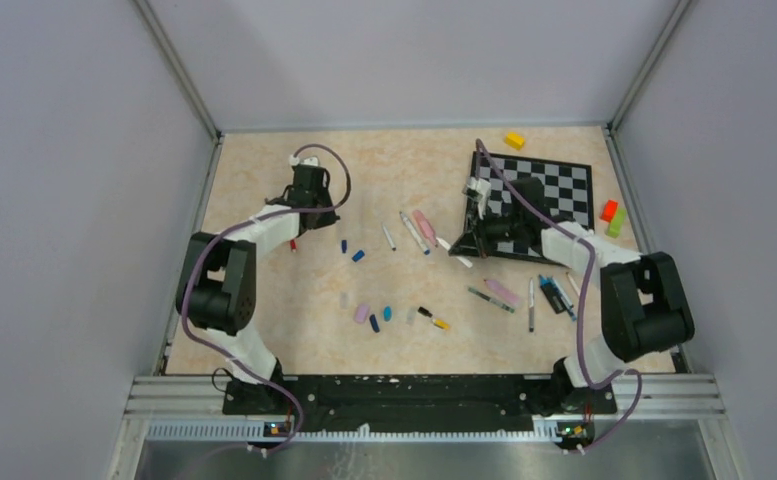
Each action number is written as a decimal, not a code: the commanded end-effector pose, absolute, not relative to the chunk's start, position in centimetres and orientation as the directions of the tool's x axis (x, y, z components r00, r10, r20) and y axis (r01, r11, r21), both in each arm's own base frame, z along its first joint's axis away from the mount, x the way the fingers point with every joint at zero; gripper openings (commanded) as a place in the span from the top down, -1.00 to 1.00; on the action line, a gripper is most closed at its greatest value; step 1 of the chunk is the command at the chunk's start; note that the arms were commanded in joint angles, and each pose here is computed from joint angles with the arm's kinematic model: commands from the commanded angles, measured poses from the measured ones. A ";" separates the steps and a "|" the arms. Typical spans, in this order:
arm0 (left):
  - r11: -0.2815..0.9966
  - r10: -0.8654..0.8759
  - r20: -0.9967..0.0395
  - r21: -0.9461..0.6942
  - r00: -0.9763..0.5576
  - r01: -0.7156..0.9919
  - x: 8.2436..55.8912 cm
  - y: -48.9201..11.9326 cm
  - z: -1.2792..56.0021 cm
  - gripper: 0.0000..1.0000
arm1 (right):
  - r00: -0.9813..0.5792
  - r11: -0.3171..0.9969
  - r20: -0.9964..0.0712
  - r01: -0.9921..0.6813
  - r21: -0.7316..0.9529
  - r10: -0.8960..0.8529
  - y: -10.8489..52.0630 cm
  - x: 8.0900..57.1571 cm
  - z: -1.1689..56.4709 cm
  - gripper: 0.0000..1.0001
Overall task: Open the pen caps
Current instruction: Place the pen cap at the center of the board, then place the pen at the center of the board.
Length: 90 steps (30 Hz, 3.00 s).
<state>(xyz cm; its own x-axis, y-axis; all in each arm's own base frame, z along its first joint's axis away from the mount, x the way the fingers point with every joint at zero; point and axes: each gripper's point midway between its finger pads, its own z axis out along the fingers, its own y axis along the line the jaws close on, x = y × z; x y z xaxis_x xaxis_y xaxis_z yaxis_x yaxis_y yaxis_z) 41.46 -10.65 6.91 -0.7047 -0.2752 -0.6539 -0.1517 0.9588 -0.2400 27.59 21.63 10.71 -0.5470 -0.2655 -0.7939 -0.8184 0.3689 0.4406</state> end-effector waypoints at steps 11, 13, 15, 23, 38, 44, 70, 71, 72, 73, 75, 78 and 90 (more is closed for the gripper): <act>0.942 -0.295 -0.595 -0.312 -0.748 -0.124 47.8 -10.4 5.8 0.74 | -0.404 0.539 -0.827 -0.829 0.152 -0.390 31.3 46.3 12.9 1.00; 0.935 -0.310 -0.568 -0.328 -0.762 -0.136 47.8 -10.2 5.0 0.74 | -0.461 0.558 -0.831 -0.797 0.232 -0.312 33.3 47.8 12.3 1.00; 0.924 -0.328 -0.543 -0.354 -0.773 -0.143 47.8 -10.3 4.5 0.72 | -0.544 0.566 -0.814 -0.744 0.356 -0.204 35.4 48.9 12.3 1.00; 0.912 -0.347 -0.497 -0.376 -0.795 -0.163 46.8 -9.8 3.8 0.64 | -0.658 0.573 -0.749 -0.646 0.505 -0.081 41.7 51.3 10.6 1.00; 0.898 -0.360 -0.452 -0.405 -0.816 -0.171 45.6 -9.8 3.0 0.18 | -0.675 0.685 -0.730 -0.580 0.441 -0.101 42.4 51.6 5.2 0.87; 0.899 -0.350 -0.480 -0.413 -0.804 -0.144 45.7 -9.6 5.5 0.11 | -0.661 0.690 -0.743 -0.588 0.422 -0.108 42.2 51.8 5.7 0.70; 0.906 -0.272 -0.678 -0.420 -0.683 0.056 35.5 -8.2 16.0 -0.28 | -0.483 0.682 -0.857 -0.689 0.245 -0.180 40.2 50.9 13.2 0.17; 0.906 -0.272 -0.684 -0.419 -0.677 0.059 35.2 -8.1 16.4 -0.30 | -0.478 0.682 -0.858 -0.693 0.234 -0.191 40.3 51.0 12.9 0.17; 0.906 -0.271 -0.689 -0.418 -0.673 0.063 34.9 -8.1 16.6 -0.32 | -0.471 0.680 -0.859 -0.698 0.224 -0.201 40.5 51.1 12.5 0.18; 0.906 -0.271 -0.692 -0.418 -0.669 0.066 34.7 -8.1 16.8 -0.33 | -0.461 0.679 -0.860 -0.705 0.205 -0.219 40.6 51.2 12.0 0.18; 0.905 -0.270 -0.698 -0.420 -0.663 0.073 34.5 -8.2 17.1 -0.33 | -0.446 0.683 -0.858 -0.711 0.167 -0.254 40.9 51.4 10.9 0.18; 0.898 -0.268 -0.704 -0.429 -0.658 0.094 34.2 -8.5 17.5 -0.33 | -0.459 0.684 -0.850 -0.708 0.173 -0.260 41.2 51.6 9.8 0.18; 0.919 -0.266 -0.706 -0.392 -0.656 0.049 34.1 -7.2 15.3 -0.65 | -0.385 0.566 -0.876 -0.808 0.168 -0.290 41.6 48.9 16.1 0.18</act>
